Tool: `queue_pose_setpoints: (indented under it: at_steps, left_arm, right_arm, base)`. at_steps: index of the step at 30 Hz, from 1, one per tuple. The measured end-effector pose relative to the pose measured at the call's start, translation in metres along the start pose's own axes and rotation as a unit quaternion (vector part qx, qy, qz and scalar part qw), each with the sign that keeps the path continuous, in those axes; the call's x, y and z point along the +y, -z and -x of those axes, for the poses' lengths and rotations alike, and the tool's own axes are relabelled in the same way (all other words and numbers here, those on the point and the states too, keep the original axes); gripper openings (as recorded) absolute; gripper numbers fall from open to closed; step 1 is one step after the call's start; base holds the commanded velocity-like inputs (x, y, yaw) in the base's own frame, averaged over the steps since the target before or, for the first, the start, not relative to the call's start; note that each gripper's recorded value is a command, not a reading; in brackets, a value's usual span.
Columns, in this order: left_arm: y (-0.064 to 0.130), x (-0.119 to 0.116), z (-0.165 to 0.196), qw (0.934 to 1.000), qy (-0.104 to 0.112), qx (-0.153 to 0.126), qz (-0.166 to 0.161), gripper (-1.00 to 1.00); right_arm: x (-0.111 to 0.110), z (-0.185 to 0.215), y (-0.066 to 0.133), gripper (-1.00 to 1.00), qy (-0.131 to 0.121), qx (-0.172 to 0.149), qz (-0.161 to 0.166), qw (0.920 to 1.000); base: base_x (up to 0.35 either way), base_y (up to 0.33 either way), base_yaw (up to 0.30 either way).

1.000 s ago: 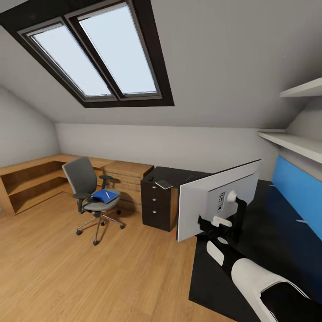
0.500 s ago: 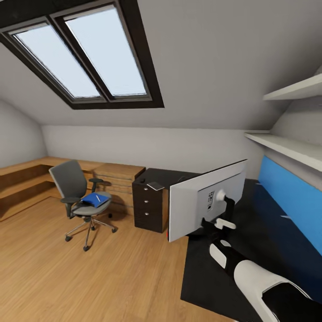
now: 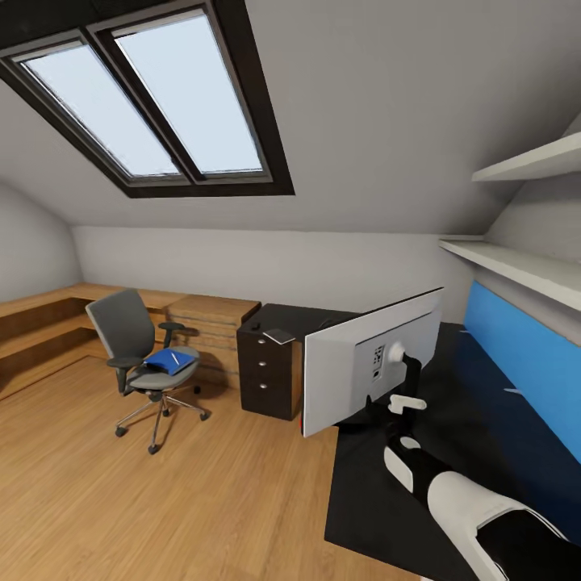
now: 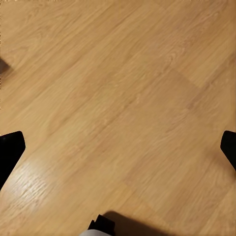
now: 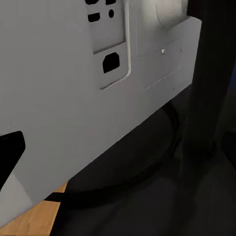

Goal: In the bedroom, organize the workspace by keeping the computer under the desk, ensuring the monitor is on the desk, placing the keyboard on the desk next to the monitor, placing the mouse on the desk next to the keyboard, moving the folder from the swivel chair onto the desk next to the mouse, stacking the notebook on top of the folder with the pen on top of the notebook, and positioning the swivel chair next to the desk.

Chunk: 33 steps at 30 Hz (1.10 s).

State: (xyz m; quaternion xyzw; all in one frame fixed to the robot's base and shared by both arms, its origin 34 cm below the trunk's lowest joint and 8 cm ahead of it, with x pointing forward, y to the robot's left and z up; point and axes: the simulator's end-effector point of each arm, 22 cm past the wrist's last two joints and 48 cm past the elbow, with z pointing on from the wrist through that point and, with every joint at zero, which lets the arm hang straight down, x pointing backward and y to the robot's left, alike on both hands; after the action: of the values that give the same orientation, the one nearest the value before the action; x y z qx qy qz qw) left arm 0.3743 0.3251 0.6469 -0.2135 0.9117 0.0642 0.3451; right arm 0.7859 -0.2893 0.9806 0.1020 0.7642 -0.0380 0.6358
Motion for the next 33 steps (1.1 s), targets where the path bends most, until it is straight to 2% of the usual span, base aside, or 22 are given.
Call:
queue_pose_setpoints:
  at_steps: [6,12,16,19,24,26,29,32,33]
  left_arm:
    - [-0.002,0.010,0.006,1.0000,-0.003,-0.005,0.006,1.00]
    - [-0.003,0.013,0.008,0.9999,-0.004,-0.008,0.008,1.00]
    - [-0.003,0.013,0.017,0.9997,-0.001,-0.023,0.006,1.00]
    - [-0.002,0.010,0.030,0.9986,0.005,-0.053,0.000,1.00]
    - [-0.001,0.006,0.036,0.9978,0.005,-0.066,-0.005,1.00]
    - [-0.001,-0.011,0.062,0.9953,0.014,-0.093,-0.023,1.00]
    - [0.002,-0.035,0.094,0.9919,0.024,-0.115,-0.049,1.00]
    - [0.005,-0.055,0.113,0.9911,0.025,-0.111,-0.070,1.00]
    - [0.006,-0.067,0.122,0.9916,0.020,-0.097,-0.083,1.00]
  right_arm:
    - [-0.009,0.004,0.003,1.00,0.004,-0.027,-0.007,0.9996]
    - [-0.016,-0.003,0.005,1.00,0.013,-0.029,-0.012,0.9994]
    - [-0.031,-0.008,0.004,1.00,0.023,-0.021,-0.020,0.9993]
    - [-0.040,-0.011,0.003,1.00,0.034,-0.011,-0.024,0.9991]
    - [-0.050,-0.011,0.002,1.00,0.048,-0.009,-0.026,0.9985]
    - [-0.059,-0.012,0.001,1.00,0.054,-0.005,-0.030,0.9981]
    - [-0.074,-0.016,0.000,1.00,0.061,0.010,-0.039,0.9973]
    - [-0.080,-0.020,-0.001,1.00,0.065,0.025,-0.043,0.9966]
    - [-0.083,-0.023,-0.001,1.00,0.067,0.033,-0.045,0.9962]
  base:
    - [0.000,0.000,0.000]
    - [0.000,0.000,0.000]
    - [0.000,0.000,0.000]
    - [0.000,0.000,0.000]
    - [0.000,0.000,0.000]
    - [0.000,0.000,0.000]
    - [0.000,0.000,0.000]
    - [0.000,0.000,0.000]
    - [0.000,0.000,0.000]
